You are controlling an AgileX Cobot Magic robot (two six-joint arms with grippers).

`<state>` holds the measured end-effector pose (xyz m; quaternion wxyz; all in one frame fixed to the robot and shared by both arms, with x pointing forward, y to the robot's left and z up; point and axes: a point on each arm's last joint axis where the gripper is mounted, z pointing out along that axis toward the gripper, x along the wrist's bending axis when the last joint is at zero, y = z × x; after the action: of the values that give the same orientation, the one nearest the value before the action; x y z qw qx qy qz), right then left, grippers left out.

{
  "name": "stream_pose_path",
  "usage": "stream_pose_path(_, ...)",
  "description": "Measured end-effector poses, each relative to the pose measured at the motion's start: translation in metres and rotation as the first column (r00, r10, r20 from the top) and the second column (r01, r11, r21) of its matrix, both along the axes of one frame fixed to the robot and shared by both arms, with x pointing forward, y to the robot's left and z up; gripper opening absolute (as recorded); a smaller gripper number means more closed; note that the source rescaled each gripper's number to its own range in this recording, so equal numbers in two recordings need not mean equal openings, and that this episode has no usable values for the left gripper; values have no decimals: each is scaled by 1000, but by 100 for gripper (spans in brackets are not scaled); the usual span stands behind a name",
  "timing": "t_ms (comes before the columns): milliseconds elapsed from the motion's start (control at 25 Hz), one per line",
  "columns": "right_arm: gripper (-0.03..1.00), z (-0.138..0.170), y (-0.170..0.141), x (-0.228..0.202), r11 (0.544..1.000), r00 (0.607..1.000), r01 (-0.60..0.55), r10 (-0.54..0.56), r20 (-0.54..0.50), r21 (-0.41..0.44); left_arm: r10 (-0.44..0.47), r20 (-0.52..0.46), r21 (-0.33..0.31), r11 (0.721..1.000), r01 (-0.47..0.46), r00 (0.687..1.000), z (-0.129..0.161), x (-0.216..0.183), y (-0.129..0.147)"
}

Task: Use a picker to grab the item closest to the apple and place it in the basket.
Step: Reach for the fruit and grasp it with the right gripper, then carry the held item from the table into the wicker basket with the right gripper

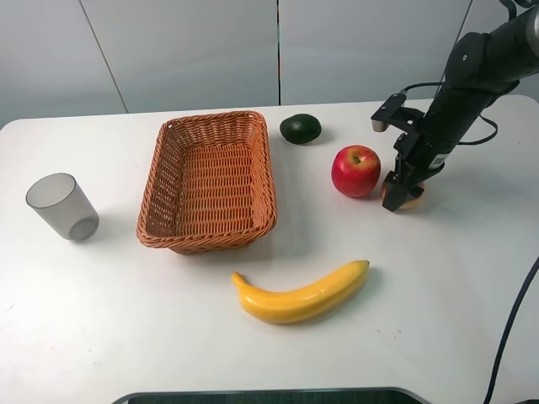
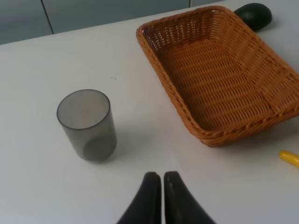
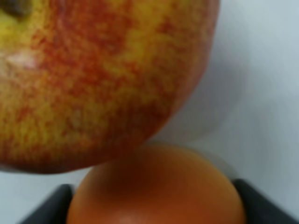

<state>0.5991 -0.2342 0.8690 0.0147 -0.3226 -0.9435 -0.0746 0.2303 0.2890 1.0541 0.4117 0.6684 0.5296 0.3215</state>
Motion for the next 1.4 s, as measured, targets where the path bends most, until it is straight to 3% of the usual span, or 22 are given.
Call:
stream_pose_path(960,0,0,0,0,1000,1000,-6,6,-3,0,-1,0,2,1000,1,1000,0,0,0)
stream_pose_path(1200,0,39,0,-3,1000,998,14,-15,60,17,-1,0,2,1000,1,1000,0,0,0)
stream_pose_path(1400,0,83,-2,-13,993,987,117,-120,103,33,-1,0,2,1000,1,1000,0,0,0)
